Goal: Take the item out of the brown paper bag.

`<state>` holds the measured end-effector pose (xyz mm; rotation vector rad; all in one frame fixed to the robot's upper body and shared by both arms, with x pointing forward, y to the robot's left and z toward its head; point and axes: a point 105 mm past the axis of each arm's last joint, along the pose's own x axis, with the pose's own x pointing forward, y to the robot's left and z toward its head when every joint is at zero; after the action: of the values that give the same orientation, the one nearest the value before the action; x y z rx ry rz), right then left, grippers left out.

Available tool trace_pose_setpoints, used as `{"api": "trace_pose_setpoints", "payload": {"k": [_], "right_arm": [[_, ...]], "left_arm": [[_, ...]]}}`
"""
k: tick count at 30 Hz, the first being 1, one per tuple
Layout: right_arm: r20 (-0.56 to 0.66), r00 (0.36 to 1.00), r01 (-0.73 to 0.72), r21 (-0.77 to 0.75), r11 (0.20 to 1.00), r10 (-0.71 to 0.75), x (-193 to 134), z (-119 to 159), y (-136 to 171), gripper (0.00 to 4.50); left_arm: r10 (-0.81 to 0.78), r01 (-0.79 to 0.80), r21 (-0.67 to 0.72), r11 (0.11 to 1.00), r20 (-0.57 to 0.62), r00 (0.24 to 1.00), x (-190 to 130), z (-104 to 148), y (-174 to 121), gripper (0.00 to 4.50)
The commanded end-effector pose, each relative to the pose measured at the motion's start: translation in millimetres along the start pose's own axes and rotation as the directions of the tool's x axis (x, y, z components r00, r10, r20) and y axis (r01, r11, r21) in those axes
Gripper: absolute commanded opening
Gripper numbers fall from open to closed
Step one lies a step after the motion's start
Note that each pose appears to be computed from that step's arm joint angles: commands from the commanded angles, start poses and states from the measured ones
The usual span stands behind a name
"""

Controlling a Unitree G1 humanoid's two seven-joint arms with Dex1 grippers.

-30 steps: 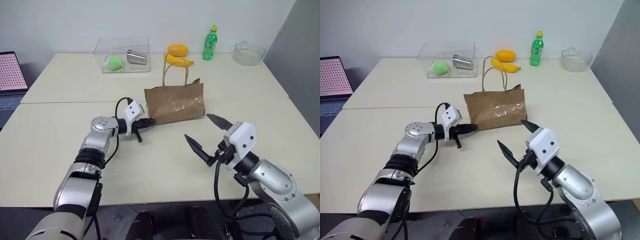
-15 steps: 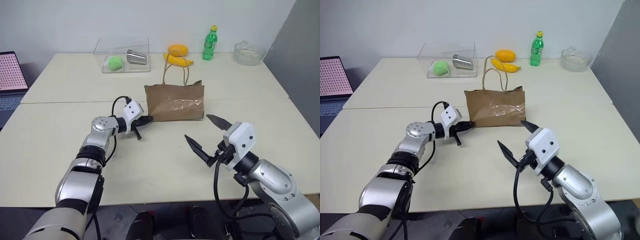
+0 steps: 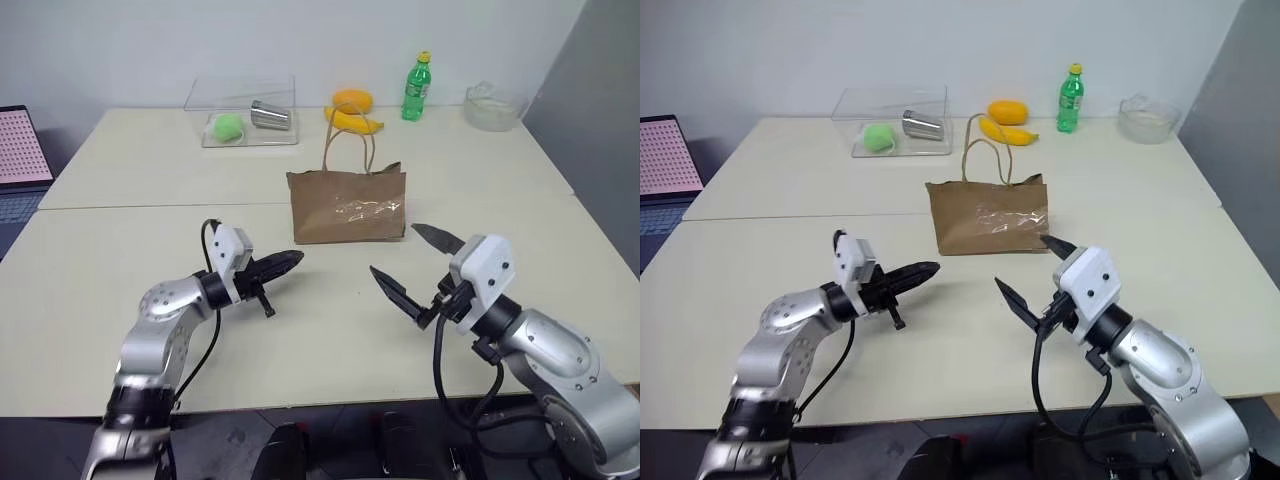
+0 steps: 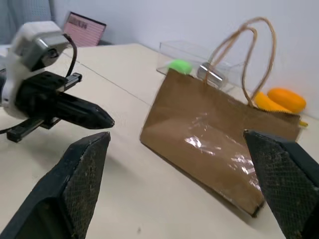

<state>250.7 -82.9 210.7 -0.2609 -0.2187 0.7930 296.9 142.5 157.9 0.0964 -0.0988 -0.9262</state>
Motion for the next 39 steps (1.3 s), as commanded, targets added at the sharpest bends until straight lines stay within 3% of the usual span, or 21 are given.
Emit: {"api": "trace_pose_setpoints", "payload": {"k": [1,3,6,13,16,18,19,27,33,39], "right_arm": [[0.043,0.996,-0.074,-0.024,0.997,0.075,6.1,12.2,-16.8,4.50],[0.014,0.999,-0.051,-0.078,0.996,0.052,16.5,12.2,-40.6,4.50],[-0.029,1.000,-0.002,-0.162,0.987,-0.003,33.6,13.0,-77.6,3.59],[-0.091,0.993,0.038,-0.312,0.949,-0.069,79.9,22.2,-142.7,1.08],[-0.173,0.982,0.008,-0.386,0.923,-0.081,107.3,12.4,-163.6,0.01],[-0.212,0.974,-0.016,-0.406,0.914,-0.077,118.7,5.4,-169.8,0.00],[-0.237,0.969,-0.031,-0.416,0.909,-0.076,125.2,0.9,-171.1,0.00],[-0.423,0.906,-0.206,-0.460,0.864,-0.008,141.9,-27.9,-161.2,0.00],[-0.487,0.831,-0.464,-0.343,0.817,0.267,127.9,-31.4,-135.5,0.00],[-0.472,0.751,-0.616,-0.250,0.747,0.462,109.2,-44.6,-101.8,0.00]], "left_arm": [[0.049,-0.057,0.055,0.997,0.127,0.991,-5.7,43.1,-13.0,0.01],[0.074,-0.086,0.067,0.994,0.159,0.984,-10.6,53.7,-17.1,0.01],[0.103,-0.114,0.067,0.991,0.141,0.985,-15.4,52.1,-18.3,0.60],[0.039,-0.046,0.092,0.995,0.084,0.996,-21.8,41.1,-33.6,2.76],[0.020,-0.027,0.084,0.996,0.082,0.996,-23.8,41.0,-37.3,3.74],[0.011,-0.018,0.091,0.996,0.078,0.997,-23.4,40.8,-38.9,4.38],[-0.005,-0.002,0.102,0.995,0.064,0.998,-23.5,39.0,-41.4,4.45],[-0.019,0.010,0.140,0.990,0.066,0.998,-18.0,38.5,-47.2,4.45],[-0.014,0.010,0.137,0.991,0.033,0.999,-27.6,33.5,-50.1,4.45],[-0.005,0.014,0.146,0.989,-0.062,0.998,-49.0,22.7,-45.4,4.45]]}}
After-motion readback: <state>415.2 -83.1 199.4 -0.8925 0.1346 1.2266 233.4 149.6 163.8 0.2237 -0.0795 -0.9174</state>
